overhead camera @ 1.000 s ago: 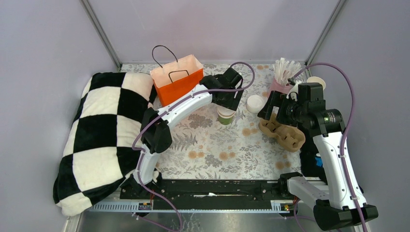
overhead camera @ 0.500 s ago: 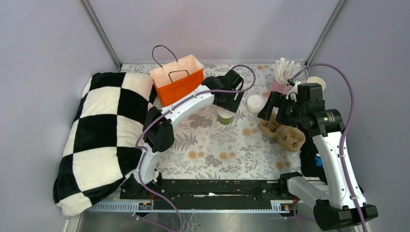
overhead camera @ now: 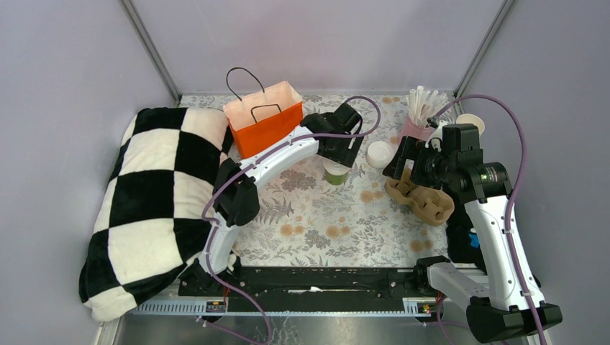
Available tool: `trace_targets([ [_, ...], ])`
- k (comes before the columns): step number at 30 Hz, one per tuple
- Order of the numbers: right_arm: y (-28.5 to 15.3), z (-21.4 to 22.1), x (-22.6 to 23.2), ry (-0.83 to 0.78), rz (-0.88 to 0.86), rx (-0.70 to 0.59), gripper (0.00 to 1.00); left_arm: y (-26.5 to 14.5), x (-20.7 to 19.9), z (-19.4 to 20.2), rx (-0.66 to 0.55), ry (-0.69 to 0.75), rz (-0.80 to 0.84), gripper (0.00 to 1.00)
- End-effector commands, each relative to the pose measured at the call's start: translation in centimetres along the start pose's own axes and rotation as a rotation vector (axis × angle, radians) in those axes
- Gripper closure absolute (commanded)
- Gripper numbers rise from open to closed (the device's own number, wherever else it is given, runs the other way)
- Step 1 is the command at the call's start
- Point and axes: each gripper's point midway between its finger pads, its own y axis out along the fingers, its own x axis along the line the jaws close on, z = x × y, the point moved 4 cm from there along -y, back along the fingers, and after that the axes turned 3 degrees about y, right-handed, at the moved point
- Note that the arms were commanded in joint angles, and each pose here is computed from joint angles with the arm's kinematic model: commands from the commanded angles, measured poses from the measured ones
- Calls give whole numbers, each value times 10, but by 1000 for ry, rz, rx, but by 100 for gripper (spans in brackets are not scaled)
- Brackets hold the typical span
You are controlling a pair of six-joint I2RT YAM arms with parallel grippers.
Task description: Pack the takeout coffee
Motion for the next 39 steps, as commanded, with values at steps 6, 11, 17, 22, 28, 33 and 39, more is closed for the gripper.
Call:
trace_targets([
  [6,0,-5,5,-26,-31,-20,1,-8,-6,-19,-57,15,17,13],
  [11,2,-5,5,-26,-34,-19,1,-6,-6,-18,-50,20,18,12],
  [17,6,-4,5,-17,-38,-2,1,-25,6,-21,-71,16,-45,7],
  [22,24,1,13,32,-111,75,0,-78,14,-35,-158,-65,-5,1],
  [28,71,-11,32,147,-276,179,1,-111,26,-32,-169,-282,201,2],
  [33,116,-30,46,169,-367,251,8,-111,29,-20,-183,-485,364,13],
  [39,168,-36,40,167,-359,331,25,-104,24,-11,-233,-704,439,35],
])
